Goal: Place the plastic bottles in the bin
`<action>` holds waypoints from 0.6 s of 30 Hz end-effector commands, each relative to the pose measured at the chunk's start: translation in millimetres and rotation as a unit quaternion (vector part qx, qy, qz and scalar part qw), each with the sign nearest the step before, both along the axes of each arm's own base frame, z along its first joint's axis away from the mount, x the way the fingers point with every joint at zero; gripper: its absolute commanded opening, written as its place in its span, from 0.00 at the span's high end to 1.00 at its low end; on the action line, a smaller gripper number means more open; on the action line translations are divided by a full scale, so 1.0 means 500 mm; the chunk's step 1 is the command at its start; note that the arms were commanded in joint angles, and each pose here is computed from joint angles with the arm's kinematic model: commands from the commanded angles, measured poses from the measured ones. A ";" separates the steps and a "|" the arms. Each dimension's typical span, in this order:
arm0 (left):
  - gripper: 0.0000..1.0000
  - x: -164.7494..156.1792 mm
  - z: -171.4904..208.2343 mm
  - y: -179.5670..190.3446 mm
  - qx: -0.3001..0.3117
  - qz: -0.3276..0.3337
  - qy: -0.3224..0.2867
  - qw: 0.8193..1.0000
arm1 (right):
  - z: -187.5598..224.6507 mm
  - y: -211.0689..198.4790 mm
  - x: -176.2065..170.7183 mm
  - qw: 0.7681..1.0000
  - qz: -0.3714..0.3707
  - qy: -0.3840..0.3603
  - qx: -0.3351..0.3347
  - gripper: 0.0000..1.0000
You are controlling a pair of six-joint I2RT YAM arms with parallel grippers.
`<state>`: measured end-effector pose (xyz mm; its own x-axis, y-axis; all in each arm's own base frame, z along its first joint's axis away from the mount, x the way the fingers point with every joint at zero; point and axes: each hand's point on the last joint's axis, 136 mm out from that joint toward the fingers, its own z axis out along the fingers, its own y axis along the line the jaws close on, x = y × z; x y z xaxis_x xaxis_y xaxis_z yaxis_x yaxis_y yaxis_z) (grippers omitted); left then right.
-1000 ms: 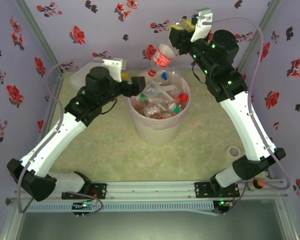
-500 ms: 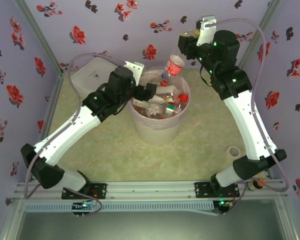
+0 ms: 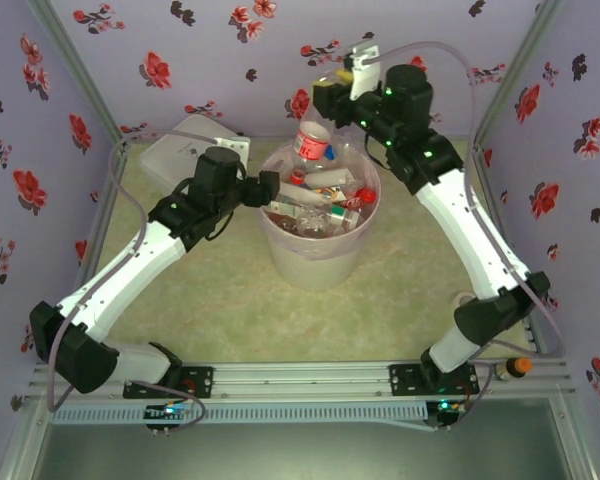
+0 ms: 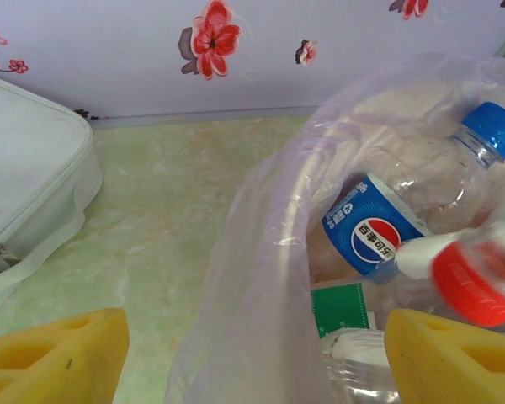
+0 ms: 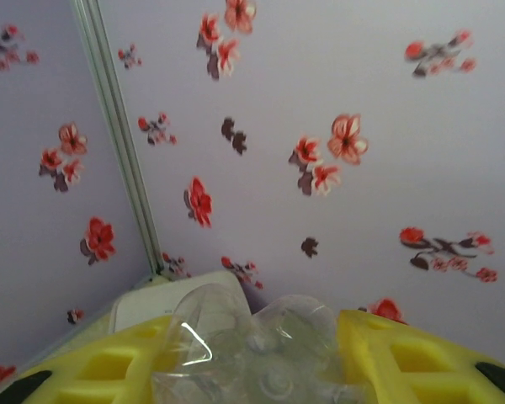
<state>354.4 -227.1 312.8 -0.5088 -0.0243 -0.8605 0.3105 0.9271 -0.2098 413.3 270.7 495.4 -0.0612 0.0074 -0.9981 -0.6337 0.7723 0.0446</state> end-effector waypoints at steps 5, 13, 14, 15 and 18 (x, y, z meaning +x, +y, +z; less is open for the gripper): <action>0.20 -0.009 0.017 -0.024 -0.054 -0.023 -0.007 0.998 | -0.069 0.073 -0.002 0.996 0.061 -0.016 -0.063 1.00; 0.20 -0.007 0.007 -0.032 -0.072 -0.026 0.001 0.997 | -0.220 0.126 -0.047 0.980 0.130 0.037 -0.149 1.00; 0.21 -0.007 0.007 -0.032 -0.073 -0.027 0.002 0.997 | -0.236 0.127 -0.053 0.978 0.136 0.048 -0.154 1.00; 0.21 -0.007 0.009 -0.032 -0.075 -0.027 0.002 0.997 | -0.255 0.129 -0.060 0.975 0.143 0.060 -0.159 1.00; 0.21 -0.007 0.017 -0.035 -0.081 -0.032 0.000 0.996 | -0.316 0.132 -0.073 0.966 0.153 0.101 -0.181 1.00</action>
